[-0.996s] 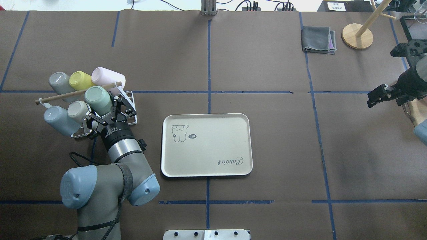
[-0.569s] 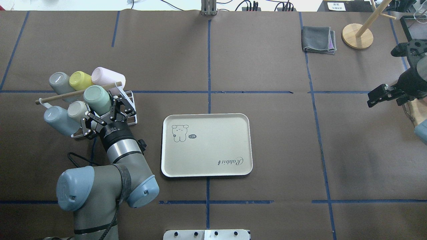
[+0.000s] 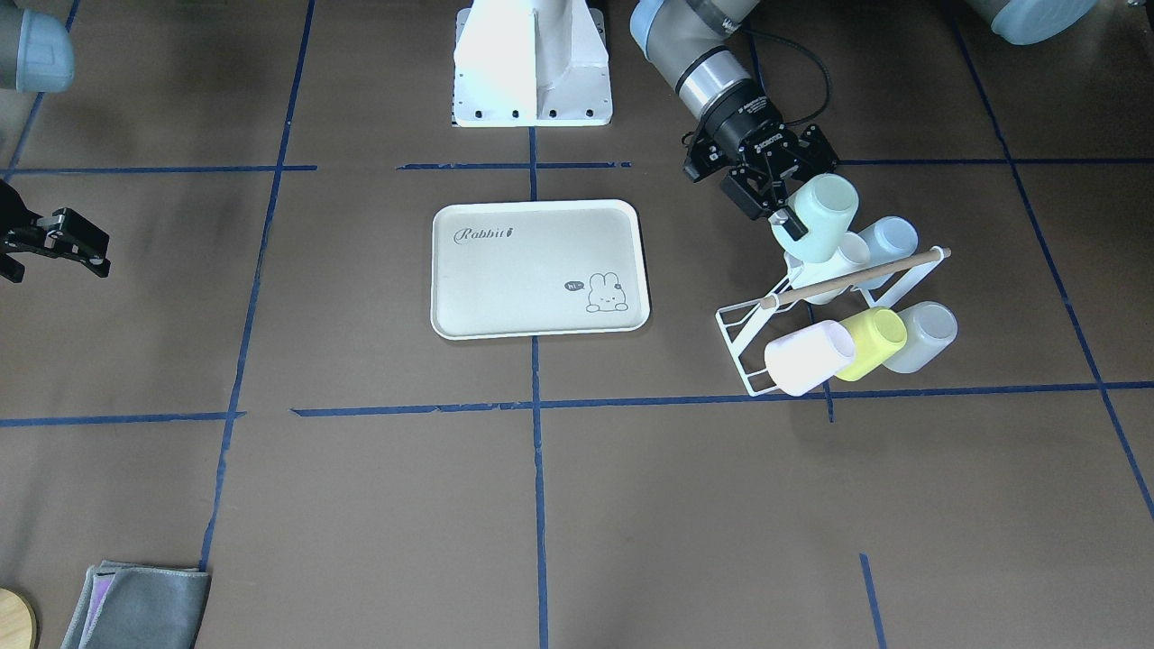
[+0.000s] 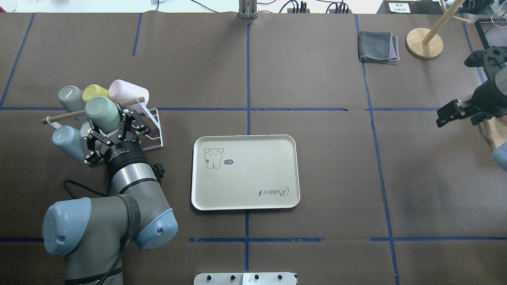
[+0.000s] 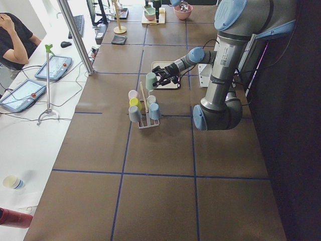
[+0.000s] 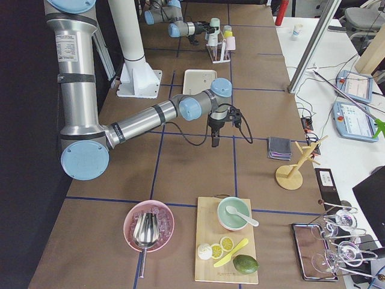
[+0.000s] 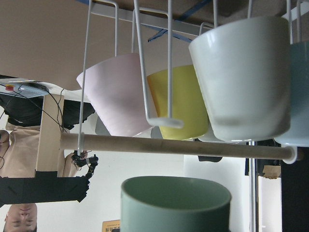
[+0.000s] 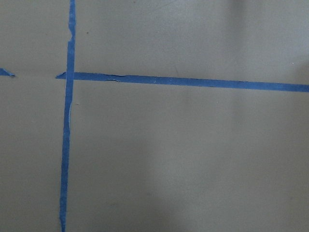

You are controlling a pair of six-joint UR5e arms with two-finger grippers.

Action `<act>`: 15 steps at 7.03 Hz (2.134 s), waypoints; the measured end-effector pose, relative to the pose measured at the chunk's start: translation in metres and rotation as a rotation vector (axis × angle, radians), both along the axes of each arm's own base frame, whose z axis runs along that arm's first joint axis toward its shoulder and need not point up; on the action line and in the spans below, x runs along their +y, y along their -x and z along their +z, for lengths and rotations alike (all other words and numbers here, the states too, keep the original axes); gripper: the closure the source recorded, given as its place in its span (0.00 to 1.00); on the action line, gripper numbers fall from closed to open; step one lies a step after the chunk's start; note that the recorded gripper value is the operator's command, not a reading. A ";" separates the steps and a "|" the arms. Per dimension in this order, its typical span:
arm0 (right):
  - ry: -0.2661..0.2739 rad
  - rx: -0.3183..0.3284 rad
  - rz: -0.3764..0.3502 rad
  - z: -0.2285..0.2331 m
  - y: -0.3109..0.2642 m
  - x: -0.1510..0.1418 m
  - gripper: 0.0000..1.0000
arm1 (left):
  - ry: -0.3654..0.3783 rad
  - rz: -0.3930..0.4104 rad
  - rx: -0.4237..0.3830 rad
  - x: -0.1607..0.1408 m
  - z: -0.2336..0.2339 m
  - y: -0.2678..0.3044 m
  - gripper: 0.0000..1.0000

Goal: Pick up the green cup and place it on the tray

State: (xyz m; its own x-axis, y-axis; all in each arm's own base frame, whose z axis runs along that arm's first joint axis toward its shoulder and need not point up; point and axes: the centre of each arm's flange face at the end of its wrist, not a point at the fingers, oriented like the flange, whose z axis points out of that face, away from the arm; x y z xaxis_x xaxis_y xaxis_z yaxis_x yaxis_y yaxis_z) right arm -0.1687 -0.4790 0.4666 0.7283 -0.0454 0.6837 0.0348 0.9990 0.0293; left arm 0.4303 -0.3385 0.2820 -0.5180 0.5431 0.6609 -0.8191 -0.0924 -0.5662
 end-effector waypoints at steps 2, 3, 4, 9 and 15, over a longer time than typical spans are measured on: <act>0.000 -0.006 0.001 -0.002 -0.001 0.000 0.00 | -0.022 -0.013 0.172 0.008 -0.050 0.048 0.63; 0.001 -0.008 0.004 -0.002 -0.003 -0.001 0.00 | -0.019 -0.014 0.285 0.012 -0.075 0.066 0.68; 0.000 -0.009 0.007 -0.002 -0.005 -0.001 0.00 | -0.016 -0.010 0.419 0.015 -0.097 0.075 0.69; -0.007 -0.014 0.016 -0.007 -0.008 -0.004 0.00 | 0.117 -0.141 1.354 0.030 -0.153 0.068 0.82; -0.005 -0.012 0.018 -0.006 -0.008 -0.003 0.00 | 0.308 -0.324 2.318 0.016 -0.115 -0.075 0.89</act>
